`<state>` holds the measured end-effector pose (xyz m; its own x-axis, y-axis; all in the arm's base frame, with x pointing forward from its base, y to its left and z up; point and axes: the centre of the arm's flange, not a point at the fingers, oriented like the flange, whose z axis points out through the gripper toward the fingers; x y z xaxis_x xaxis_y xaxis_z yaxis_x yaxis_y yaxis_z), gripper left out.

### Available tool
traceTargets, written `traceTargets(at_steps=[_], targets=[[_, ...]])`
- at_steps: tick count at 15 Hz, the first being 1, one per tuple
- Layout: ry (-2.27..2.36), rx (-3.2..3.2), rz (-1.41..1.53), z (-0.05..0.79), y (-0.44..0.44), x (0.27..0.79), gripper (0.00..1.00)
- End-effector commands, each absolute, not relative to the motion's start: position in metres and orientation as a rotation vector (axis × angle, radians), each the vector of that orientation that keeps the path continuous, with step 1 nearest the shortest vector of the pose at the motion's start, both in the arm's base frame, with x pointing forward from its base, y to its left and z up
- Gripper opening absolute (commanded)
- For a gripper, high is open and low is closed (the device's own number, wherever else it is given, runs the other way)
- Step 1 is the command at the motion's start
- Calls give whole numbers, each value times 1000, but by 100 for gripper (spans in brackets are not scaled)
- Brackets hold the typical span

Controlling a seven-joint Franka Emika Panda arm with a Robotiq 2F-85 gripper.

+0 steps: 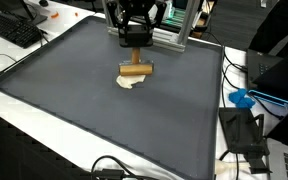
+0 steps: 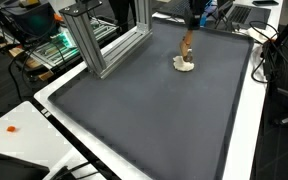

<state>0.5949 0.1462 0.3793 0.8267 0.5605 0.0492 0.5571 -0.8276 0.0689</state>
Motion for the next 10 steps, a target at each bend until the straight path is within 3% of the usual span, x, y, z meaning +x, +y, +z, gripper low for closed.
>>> traceTargets(at_steps=[1,10], targets=[[1011,2946,117,370,142,590,34],[1430,2765,150,360,132,585,34]])
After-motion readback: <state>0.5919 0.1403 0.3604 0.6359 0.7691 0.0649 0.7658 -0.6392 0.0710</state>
